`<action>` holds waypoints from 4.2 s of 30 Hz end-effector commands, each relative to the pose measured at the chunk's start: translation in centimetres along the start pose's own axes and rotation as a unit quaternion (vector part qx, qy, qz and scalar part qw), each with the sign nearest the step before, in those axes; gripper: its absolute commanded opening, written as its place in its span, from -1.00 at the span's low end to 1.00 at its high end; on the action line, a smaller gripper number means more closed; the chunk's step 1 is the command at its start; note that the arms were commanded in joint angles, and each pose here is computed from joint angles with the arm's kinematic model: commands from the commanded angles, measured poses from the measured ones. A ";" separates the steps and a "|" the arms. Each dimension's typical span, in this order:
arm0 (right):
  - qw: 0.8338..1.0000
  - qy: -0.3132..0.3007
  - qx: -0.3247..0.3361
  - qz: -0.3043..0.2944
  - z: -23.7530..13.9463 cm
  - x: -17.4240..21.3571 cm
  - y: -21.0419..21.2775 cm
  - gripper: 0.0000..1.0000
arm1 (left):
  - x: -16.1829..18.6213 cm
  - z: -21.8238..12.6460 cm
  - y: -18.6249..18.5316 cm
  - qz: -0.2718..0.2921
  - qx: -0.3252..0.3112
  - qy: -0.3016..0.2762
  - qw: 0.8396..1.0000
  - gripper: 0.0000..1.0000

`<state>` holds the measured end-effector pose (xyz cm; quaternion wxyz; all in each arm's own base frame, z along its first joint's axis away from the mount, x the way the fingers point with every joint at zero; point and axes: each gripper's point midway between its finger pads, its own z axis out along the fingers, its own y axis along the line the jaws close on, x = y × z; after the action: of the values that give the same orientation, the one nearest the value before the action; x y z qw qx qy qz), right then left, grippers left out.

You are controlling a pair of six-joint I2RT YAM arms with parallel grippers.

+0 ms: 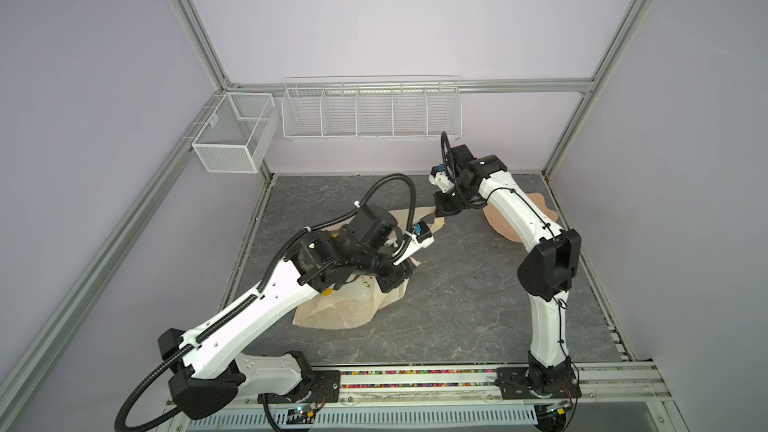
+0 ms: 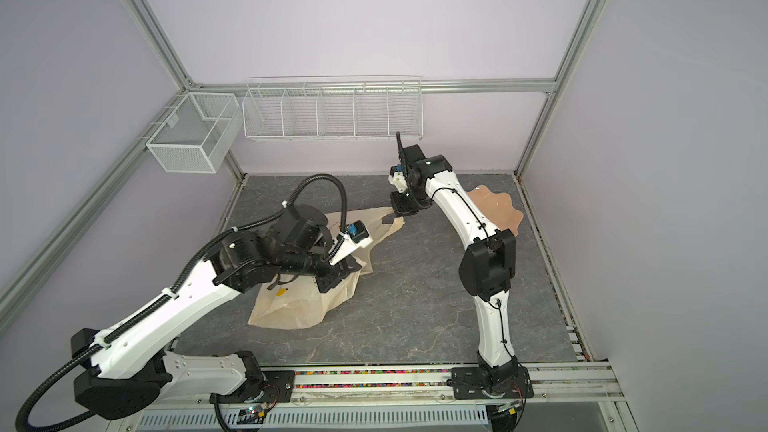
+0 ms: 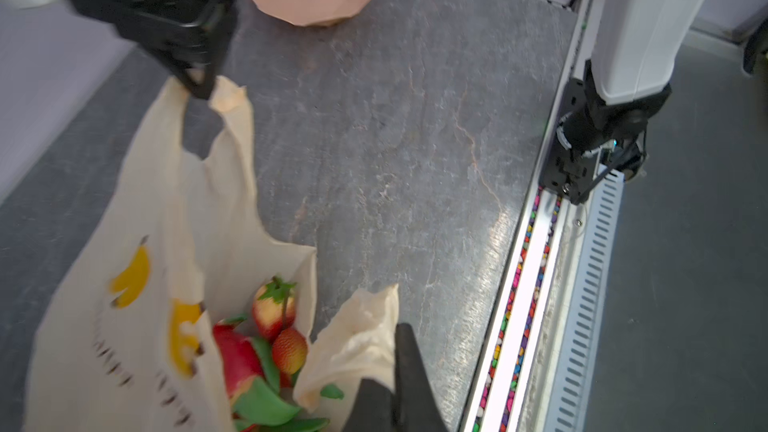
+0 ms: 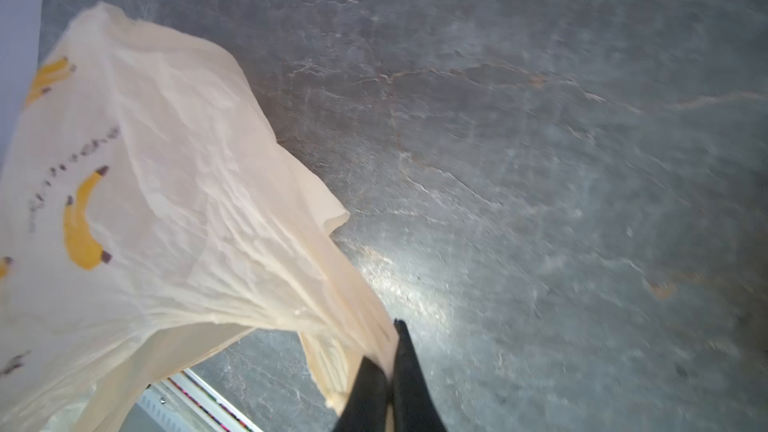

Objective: Place the fruits into the plastic bag

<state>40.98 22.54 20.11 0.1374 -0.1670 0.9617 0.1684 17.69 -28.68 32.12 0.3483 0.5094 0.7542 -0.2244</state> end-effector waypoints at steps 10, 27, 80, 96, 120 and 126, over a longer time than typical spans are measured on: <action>0.967 -0.164 -0.033 0.190 -16.4 -0.8 -2.7 -0.86 | -6.0 -7.8 11.2 -0.008 -0.123 -0.170 0.978 -1.00; 0.882 -0.351 -0.046 0.312 -26.5 -0.6 -4.7 -0.86 | -8.8 -7.4 22.1 0.026 -0.195 -0.256 0.946 -1.00; 0.883 -0.391 0.207 0.156 -9.2 20.0 -16.1 0.75 | 18.1 -10.0 19.1 -0.322 -0.476 -0.256 0.777 0.98; 0.821 -0.476 0.306 0.074 -6.7 16.6 -20.5 0.76 | 24.6 -6.0 26.2 -0.308 -0.546 -0.253 0.737 0.98; 0.830 -0.451 0.316 0.087 -0.5 12.4 -24.9 0.76 | 28.0 0.1 31.8 -0.292 -0.498 -0.185 0.795 0.99; 0.834 -0.443 0.320 0.081 -0.3 12.3 -24.7 0.76 | 28.0 0.1 31.9 -0.288 -0.501 -0.190 0.794 0.99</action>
<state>39.03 -2.62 9.85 0.5869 0.0550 0.8046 -0.0717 40.71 0.54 12.17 0.6155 -0.0366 0.7873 0.0019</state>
